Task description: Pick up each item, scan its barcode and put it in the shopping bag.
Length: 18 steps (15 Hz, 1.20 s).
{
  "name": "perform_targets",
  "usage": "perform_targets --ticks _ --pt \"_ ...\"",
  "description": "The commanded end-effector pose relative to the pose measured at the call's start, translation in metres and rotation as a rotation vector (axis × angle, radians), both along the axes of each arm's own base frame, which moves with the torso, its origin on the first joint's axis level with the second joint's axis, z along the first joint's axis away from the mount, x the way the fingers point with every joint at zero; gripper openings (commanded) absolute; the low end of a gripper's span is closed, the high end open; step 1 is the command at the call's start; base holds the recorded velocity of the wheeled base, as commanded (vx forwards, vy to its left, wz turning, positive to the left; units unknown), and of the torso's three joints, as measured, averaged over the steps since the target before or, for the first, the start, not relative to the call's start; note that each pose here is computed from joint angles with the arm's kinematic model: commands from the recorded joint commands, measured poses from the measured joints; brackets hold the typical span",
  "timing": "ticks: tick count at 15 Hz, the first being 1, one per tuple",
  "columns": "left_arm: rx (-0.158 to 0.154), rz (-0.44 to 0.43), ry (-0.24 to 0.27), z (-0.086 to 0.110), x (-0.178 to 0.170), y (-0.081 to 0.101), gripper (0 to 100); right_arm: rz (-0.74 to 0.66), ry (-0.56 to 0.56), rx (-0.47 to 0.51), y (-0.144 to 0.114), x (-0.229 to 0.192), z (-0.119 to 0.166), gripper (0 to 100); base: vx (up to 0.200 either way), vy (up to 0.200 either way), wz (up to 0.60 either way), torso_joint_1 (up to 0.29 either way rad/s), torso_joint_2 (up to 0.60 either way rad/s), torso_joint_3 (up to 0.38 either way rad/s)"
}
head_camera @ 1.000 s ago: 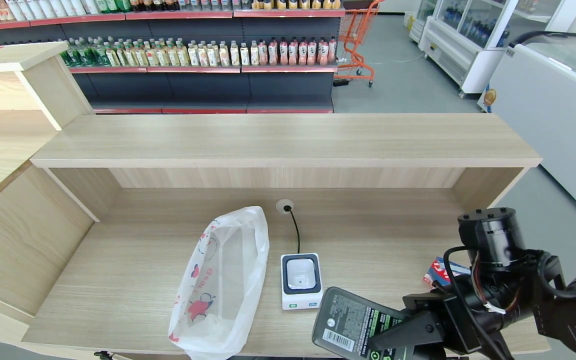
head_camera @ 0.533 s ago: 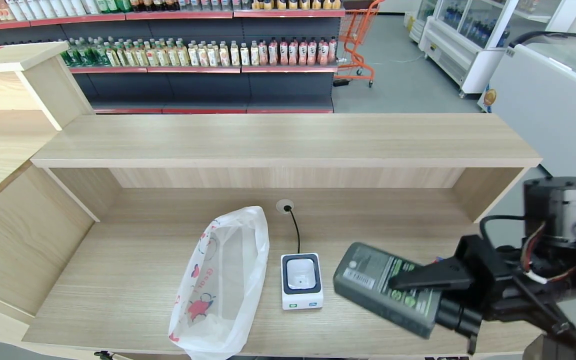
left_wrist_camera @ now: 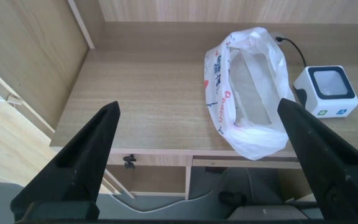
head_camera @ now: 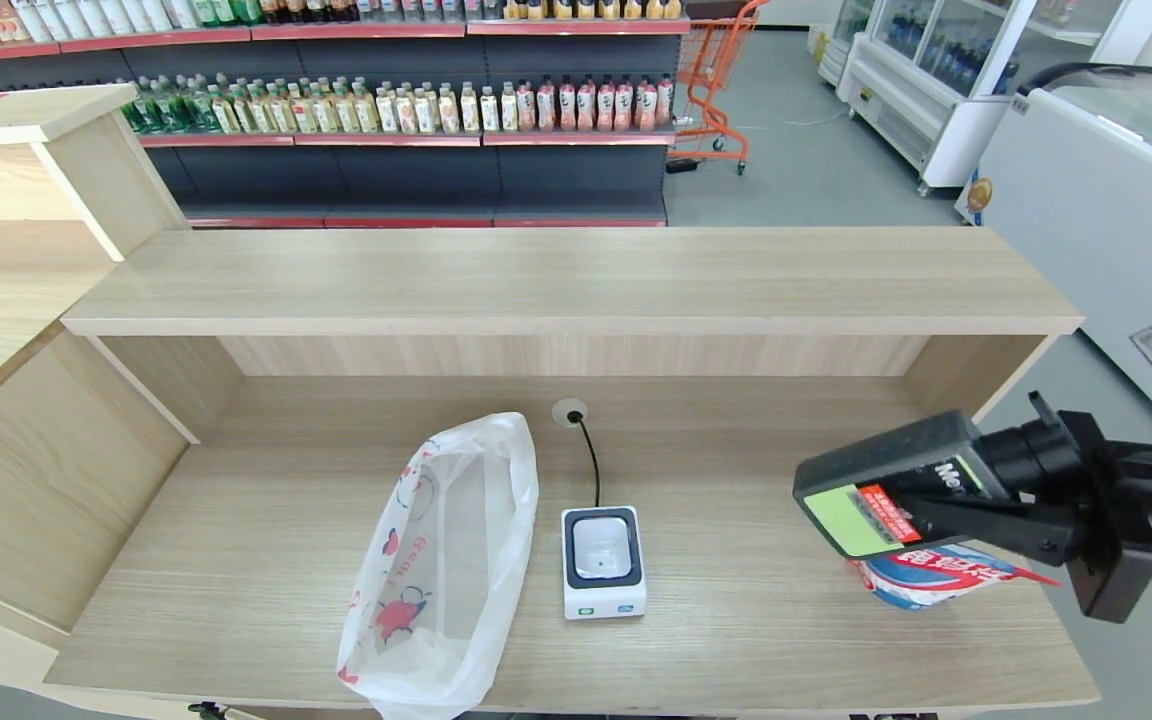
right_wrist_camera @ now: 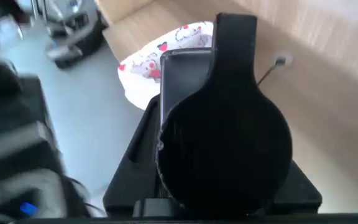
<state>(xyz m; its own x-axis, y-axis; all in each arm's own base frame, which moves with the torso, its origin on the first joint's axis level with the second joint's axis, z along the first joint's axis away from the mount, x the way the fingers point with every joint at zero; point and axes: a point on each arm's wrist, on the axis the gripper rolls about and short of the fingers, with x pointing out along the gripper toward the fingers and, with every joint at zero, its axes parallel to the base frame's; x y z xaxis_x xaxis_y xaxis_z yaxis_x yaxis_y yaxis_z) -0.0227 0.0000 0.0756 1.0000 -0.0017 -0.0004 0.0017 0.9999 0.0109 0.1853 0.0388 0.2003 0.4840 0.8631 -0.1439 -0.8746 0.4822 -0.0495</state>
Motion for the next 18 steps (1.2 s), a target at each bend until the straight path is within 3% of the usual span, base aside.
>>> perform_targets --ticks 1,3,6,13,18 --pt "0.0 0.0 0.0 0.0 0.0 0.0 100 -0.243 0.453 0.196 -0.006 0.018 -0.019 0 0.0 0.0 0.0 0.0 0.0 0.0" --pt "0.0 0.0 0.0 0.0 0.0 0.0 100 -0.258 0.575 0.193 -0.005 0.031 -0.04 0 0.0 0.0 0.0 0.0 0.0 0.0" --pt "0.0 0.0 0.0 0.0 0.0 0.0 100 -0.242 0.679 0.223 0.005 0.036 -0.046 0 0.0 0.0 0.0 0.0 0.0 0.0" --pt "0.0 0.0 0.0 0.0 0.0 0.0 100 -0.242 0.688 0.22 0.007 0.047 -0.048 0 0.0 0.0 0.0 0.0 0.0 0.0" --pt "0.0 0.0 0.0 0.0 0.0 0.0 100 -0.291 0.663 0.177 0.02 0.043 -0.05 0 0.0 0.2 0.0 0.005 0.0 0.002"
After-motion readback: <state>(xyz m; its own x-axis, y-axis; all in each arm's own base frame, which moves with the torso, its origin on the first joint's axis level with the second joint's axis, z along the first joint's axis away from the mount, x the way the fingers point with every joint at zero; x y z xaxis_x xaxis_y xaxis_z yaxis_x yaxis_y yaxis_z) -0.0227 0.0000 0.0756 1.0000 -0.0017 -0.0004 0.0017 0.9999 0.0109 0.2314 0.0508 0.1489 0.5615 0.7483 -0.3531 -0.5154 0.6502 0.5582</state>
